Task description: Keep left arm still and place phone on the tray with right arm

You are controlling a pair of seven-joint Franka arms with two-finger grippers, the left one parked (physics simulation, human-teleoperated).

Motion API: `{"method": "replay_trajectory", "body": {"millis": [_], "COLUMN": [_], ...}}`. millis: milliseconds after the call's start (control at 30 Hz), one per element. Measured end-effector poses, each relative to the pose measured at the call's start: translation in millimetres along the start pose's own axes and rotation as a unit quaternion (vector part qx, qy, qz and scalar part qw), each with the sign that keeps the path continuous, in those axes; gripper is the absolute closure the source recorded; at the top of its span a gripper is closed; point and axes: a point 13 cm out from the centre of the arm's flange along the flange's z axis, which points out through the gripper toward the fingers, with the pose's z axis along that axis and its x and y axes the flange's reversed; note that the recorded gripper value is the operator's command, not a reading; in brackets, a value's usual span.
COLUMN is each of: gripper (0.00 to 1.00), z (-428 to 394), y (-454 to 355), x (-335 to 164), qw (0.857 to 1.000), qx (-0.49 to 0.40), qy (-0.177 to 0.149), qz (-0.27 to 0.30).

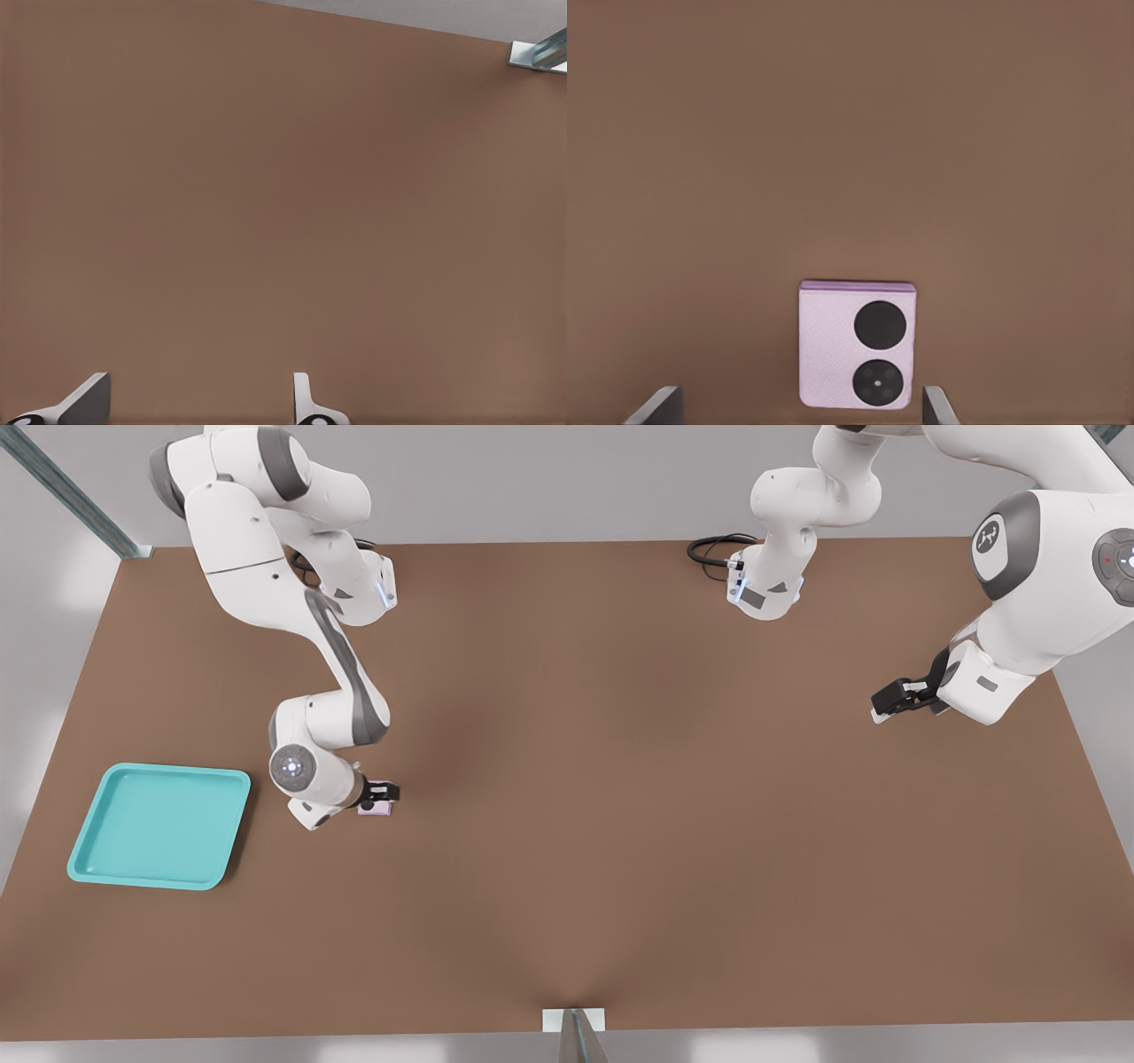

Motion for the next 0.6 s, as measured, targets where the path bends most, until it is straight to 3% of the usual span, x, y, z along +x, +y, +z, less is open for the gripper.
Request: {"method": "replay_trajectory", "body": {"millis": [267, 600], "gripper": [0.00, 0.00], "z": [38.5, 59.7], "y": [-2.1, -9.1], "x": [2.9, -3.3], "qw": [1.000, 1.000], "qx": [0.002, -0.001], "qy": [0.020, 0.016], "qz": [-0.001, 0.001]}}
